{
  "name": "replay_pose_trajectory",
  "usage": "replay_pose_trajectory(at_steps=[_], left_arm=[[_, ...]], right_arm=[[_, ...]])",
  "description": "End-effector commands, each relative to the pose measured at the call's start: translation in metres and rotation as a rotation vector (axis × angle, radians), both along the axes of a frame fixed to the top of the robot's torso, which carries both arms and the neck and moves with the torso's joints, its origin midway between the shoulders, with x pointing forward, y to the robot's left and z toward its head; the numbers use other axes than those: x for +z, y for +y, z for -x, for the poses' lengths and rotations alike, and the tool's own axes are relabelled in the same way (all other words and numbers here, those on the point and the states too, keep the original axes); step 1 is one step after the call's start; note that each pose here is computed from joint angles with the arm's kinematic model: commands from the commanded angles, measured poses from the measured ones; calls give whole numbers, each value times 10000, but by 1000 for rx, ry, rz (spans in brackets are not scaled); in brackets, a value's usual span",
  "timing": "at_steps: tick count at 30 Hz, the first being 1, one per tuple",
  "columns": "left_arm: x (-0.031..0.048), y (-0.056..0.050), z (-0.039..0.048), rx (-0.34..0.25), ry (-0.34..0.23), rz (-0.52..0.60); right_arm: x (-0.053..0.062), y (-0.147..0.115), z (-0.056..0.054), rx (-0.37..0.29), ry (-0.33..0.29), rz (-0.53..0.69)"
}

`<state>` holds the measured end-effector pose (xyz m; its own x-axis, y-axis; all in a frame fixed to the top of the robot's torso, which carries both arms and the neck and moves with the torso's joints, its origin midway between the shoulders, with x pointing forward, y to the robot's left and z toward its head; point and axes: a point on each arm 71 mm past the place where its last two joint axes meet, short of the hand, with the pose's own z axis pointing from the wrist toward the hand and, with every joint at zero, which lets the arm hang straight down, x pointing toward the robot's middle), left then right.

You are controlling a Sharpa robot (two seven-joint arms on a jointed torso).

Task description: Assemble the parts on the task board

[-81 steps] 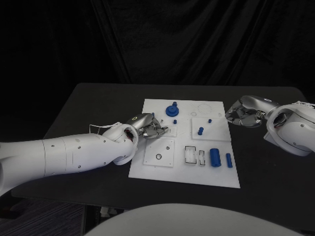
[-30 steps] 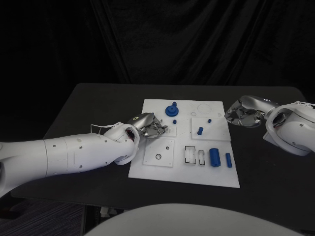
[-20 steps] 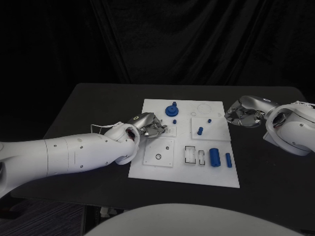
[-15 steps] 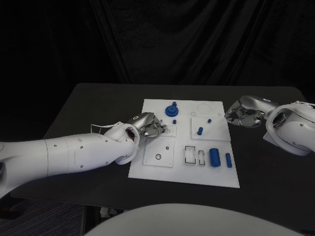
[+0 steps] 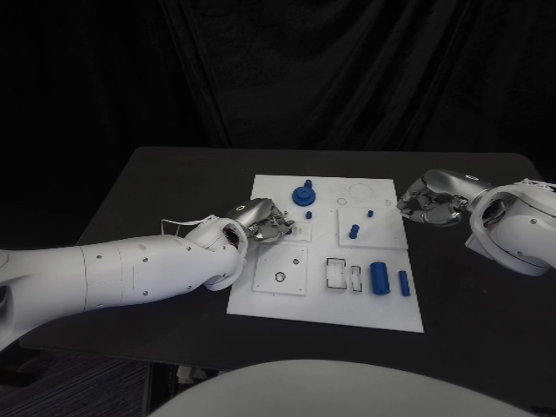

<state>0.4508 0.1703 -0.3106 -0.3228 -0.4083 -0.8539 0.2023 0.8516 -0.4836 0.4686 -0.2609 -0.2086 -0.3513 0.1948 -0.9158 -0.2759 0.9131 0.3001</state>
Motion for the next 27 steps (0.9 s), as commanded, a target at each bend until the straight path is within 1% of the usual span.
replay_pose_trajectory(at_steps=[1, 8, 16, 27], left_arm=[[-22, -4, 12, -3, 12, -6], [-16, 10, 7, 7, 4, -3], [0, 51, 2, 25, -16, 4], [53, 122, 25, 36, -62, 30]], right_arm=[[-16, -11, 6, -13, 12, 10], [-19, -9, 5, -13, 14, 12], [-19, -18, 7, -14, 15, 13], [-21, -26, 7, -16, 19, 15]])
